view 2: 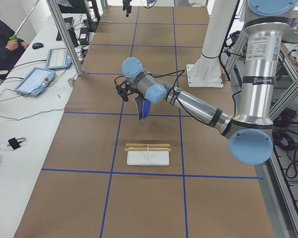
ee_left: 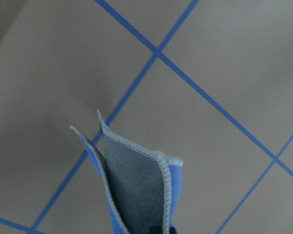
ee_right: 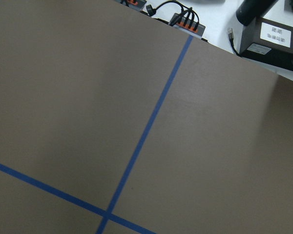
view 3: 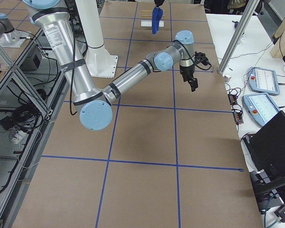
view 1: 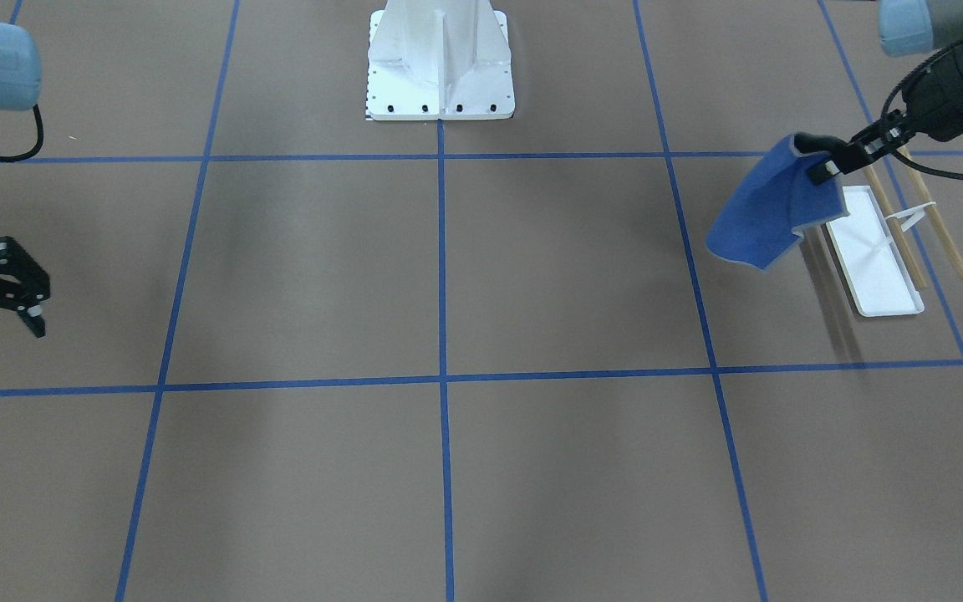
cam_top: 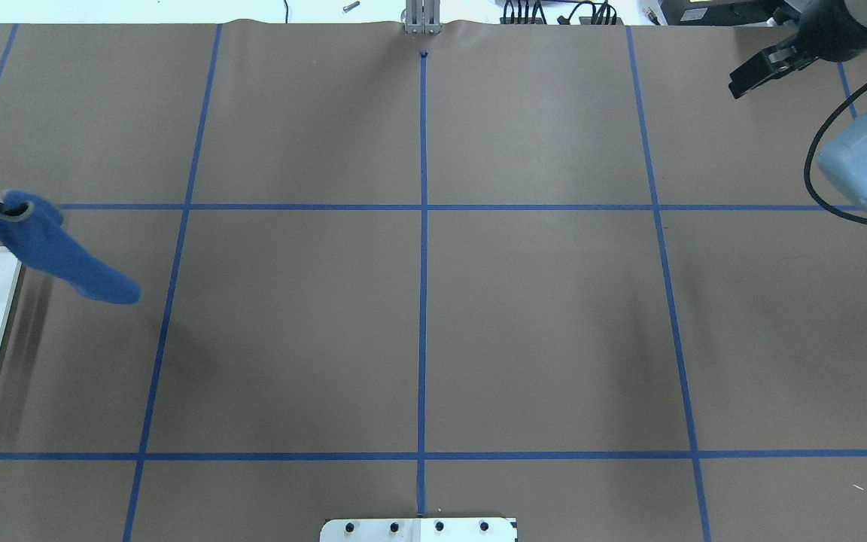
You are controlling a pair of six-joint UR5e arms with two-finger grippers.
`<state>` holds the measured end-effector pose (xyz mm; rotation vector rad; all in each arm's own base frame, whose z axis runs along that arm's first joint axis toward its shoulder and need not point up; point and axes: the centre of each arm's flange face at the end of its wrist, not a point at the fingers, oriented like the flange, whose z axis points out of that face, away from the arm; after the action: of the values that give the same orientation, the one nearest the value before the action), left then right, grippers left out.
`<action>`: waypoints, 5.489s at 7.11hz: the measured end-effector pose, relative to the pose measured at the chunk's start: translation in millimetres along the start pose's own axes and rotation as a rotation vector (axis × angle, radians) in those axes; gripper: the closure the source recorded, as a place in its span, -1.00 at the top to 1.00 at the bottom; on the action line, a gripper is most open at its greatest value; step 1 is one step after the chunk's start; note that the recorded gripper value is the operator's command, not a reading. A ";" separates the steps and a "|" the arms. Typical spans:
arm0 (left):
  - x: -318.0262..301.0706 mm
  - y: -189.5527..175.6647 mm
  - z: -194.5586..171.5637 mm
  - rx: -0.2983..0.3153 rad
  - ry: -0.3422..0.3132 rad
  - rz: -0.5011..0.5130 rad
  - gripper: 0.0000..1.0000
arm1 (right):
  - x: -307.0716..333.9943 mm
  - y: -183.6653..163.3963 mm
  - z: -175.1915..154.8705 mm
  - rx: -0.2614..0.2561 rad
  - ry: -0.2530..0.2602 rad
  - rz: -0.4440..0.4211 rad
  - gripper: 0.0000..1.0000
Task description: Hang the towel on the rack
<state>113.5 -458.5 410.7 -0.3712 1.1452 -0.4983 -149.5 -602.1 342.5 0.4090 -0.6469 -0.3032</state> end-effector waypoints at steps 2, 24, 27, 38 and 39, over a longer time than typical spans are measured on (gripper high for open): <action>-60.1 -38.4 -7.8 0.040 -0.029 0.044 -1.00 | 52.3 5.9 2.6 -0.089 0.034 -0.037 1.00; -207.7 -186.9 -108.4 0.246 -0.271 0.485 0.98 | 269.3 269.5 50.9 -0.340 -0.095 0.303 1.00; -248.9 -207.4 -96.1 0.254 -0.334 0.545 0.98 | 290.3 322.6 46.3 -0.326 -0.117 0.443 1.00; -213.2 -201.6 -92.3 0.323 -0.443 0.665 0.98 | 298.5 330.0 42.7 -0.337 -0.025 0.438 1.00; -215.5 -201.4 -91.3 0.321 -0.445 0.663 0.98 | 298.0 324.6 40.0 -0.325 -0.017 0.436 1.00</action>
<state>-78.3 -509.5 647.2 0.1797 0.6780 -0.0017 98.4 -445.9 674.0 -0.0506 -0.6719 0.0067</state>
